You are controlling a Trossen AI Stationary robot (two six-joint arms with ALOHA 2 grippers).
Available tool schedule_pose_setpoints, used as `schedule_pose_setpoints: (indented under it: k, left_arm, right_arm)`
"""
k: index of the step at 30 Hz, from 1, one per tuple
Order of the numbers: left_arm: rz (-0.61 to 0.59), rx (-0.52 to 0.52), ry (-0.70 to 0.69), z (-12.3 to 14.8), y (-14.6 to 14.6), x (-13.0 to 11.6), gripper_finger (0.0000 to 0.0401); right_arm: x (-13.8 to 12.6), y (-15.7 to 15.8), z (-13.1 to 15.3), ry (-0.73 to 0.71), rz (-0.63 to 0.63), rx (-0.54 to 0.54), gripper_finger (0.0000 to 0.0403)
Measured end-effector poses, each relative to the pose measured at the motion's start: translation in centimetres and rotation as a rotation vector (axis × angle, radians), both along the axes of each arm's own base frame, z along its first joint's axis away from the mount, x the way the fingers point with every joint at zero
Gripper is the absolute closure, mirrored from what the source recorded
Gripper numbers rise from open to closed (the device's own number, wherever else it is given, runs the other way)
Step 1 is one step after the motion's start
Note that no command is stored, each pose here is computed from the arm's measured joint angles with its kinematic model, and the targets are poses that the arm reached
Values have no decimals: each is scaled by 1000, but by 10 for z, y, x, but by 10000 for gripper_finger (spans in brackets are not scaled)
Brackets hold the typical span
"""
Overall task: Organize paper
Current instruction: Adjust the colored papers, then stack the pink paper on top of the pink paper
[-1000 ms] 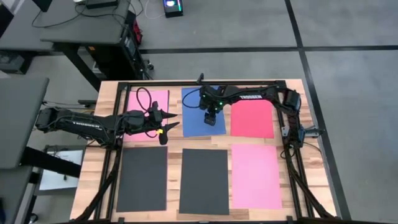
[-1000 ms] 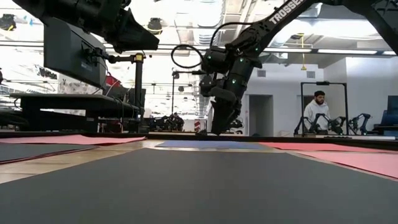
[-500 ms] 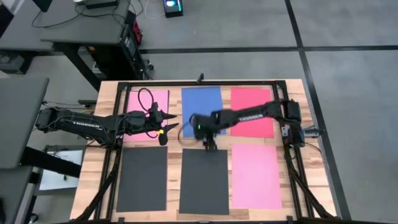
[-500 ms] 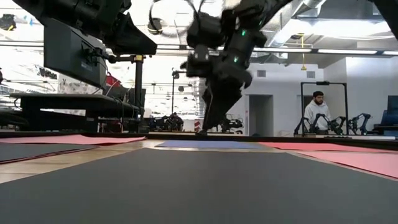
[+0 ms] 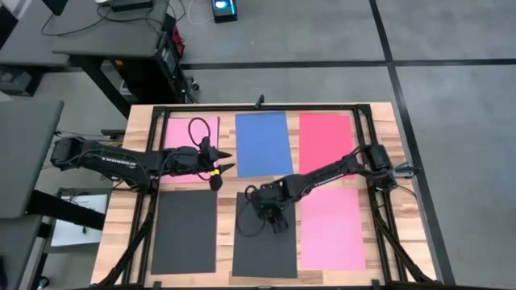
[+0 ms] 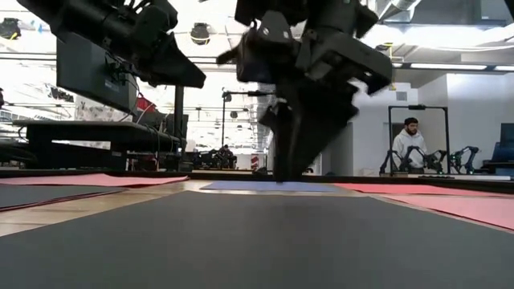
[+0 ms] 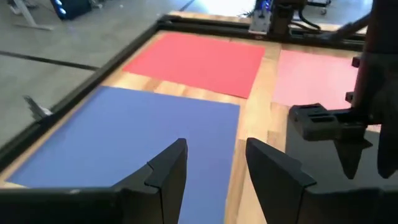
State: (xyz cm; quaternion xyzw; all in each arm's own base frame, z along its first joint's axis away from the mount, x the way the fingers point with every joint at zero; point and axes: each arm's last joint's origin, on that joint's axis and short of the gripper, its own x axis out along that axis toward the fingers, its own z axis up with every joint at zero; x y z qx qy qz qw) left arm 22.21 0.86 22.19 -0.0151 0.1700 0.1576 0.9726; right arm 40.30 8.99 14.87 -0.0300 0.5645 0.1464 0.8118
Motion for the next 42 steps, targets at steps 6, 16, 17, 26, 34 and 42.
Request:
schedule_pose_setpoints:
  k: [6,16,17,26,34,42]
  left_arm:
    - [-39,-28,-9,-5,-2,7,253]
    - [-59,-35,-13,-5,-7,7,253]
    - [-59,-35,-13,-5,-7,7,253]
    - [-60,-29,-11,-5,-7,7,253]
    - [-60,-28,-11,-4,-7,7,253]
    - [-66,-14,-14,-1,-7,4,253]
  right_arm:
    - [3,-6,-21,66,-36,-6,239]
    - [5,-32,-25,99,-79,-20,252]
    - [5,-34,-26,106,-78,-24,254]
    - [-1,-45,-25,158,-69,-50,262]
    - [-6,-42,-3,111,-68,-53,262]
    - [-6,-38,19,31,-62,-50,262]
